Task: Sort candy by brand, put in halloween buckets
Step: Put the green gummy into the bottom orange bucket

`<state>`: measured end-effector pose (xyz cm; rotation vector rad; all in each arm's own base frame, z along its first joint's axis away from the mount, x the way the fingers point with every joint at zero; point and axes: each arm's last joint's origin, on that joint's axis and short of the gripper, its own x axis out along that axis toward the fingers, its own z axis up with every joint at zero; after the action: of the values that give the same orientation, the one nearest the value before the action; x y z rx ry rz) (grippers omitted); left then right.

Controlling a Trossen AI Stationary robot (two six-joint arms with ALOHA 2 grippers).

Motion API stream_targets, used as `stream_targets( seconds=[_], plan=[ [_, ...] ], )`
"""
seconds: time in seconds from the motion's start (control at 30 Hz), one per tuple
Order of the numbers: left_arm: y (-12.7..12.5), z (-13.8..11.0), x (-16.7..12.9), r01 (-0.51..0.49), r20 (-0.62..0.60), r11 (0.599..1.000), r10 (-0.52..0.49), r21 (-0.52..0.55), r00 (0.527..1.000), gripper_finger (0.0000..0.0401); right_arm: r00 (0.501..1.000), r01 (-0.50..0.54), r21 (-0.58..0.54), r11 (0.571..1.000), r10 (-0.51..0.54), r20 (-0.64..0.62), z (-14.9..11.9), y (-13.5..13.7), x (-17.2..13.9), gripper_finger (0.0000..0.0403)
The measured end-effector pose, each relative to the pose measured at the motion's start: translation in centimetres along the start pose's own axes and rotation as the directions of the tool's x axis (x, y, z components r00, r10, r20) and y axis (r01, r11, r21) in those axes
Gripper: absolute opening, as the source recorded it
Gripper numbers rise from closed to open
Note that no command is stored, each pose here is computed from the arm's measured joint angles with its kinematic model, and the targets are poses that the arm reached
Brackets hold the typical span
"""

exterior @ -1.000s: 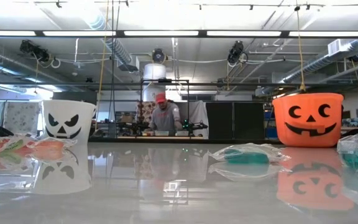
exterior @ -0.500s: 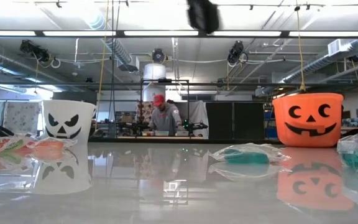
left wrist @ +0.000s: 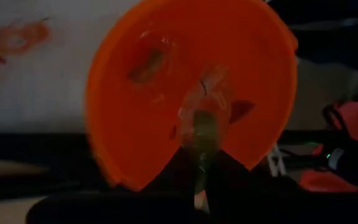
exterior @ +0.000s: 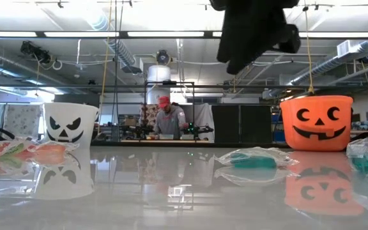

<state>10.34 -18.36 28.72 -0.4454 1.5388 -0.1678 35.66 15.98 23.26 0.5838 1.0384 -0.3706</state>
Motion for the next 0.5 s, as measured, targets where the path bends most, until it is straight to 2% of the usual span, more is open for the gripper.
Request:
stream_targets(
  seconds=[0.17, 0.33, 0.5],
  plan=[
    [0.0, -0.1, 2.9, 0.014, 0.029, 1.000, -0.014, -0.003, 0.999, 0.0026, 0.998, 0.031, -0.075, 0.997, -0.035, -0.058, -1.5, 0.1, -0.3, 0.0120],
    [0.8, -0.3, 5.8, -0.050, 0.015, 0.999, 0.050, 0.002, 0.999, 0.0032, 0.989, 0.085, -0.130, 0.988, -0.100, -0.109, -3.1, 0.0, -0.7, 0.0132],
    [1.7, -0.4, 7.2, -0.092, 0.017, 0.996, 0.091, 0.021, 0.996, 0.0081, 0.969, 0.123, -0.195, 0.973, -0.160, -0.188, -5.0, -0.3, -1.0, 0.0160]
  ],
)
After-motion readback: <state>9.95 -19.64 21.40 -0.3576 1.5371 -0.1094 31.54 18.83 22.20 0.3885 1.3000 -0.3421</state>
